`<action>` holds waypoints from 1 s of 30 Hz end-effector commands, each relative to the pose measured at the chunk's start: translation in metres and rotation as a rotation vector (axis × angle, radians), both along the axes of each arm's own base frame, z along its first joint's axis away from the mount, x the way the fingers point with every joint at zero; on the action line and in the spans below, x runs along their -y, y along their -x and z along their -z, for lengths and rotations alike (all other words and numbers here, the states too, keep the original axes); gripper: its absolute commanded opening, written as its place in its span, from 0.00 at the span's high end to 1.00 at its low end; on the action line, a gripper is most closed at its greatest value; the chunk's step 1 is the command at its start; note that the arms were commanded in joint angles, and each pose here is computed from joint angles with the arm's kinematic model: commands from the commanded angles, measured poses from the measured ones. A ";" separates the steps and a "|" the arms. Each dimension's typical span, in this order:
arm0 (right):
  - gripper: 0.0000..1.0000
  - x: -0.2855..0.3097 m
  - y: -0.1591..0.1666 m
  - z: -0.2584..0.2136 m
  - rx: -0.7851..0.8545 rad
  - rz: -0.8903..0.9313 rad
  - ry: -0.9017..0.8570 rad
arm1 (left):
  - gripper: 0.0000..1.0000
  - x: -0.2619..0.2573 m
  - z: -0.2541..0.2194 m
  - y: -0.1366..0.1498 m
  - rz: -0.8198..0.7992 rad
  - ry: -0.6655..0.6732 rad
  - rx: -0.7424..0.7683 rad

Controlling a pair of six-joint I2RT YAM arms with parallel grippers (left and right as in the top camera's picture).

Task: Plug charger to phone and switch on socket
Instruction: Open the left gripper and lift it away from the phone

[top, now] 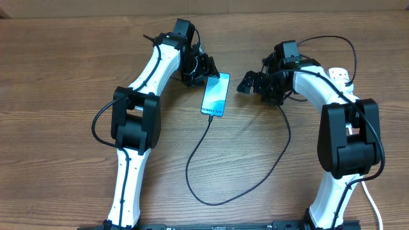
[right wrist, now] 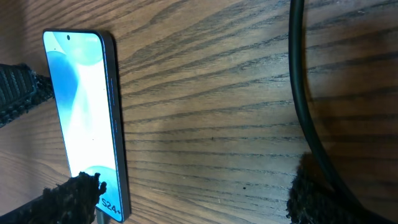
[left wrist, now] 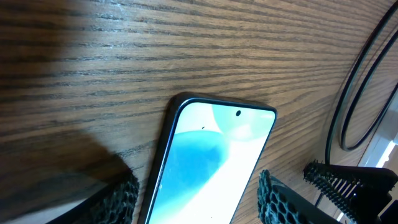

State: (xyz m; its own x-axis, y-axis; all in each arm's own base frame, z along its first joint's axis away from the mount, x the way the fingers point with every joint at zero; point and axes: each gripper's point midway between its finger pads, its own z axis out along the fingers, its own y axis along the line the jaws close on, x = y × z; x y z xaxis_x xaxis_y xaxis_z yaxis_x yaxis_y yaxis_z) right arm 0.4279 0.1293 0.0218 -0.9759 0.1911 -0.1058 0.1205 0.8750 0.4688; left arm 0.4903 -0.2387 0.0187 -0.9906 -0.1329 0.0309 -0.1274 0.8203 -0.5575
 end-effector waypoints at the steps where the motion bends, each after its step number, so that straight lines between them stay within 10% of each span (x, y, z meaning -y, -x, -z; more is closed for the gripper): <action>1: 0.00 0.010 0.007 0.014 -0.025 0.009 0.055 | 0.32 -0.015 0.029 0.007 -0.027 -0.117 -0.041; 6: 0.00 0.010 0.008 0.014 -0.025 0.009 0.055 | 0.27 -0.015 0.029 0.007 -0.027 -0.117 -0.041; 10: 0.00 0.010 0.008 0.014 -0.025 0.009 0.055 | 0.00 -0.016 0.029 0.007 -0.028 -0.121 -0.041; 30: 0.00 0.009 0.007 0.014 -0.025 0.009 0.054 | 0.00 -0.051 -0.026 0.003 -0.033 -0.306 0.036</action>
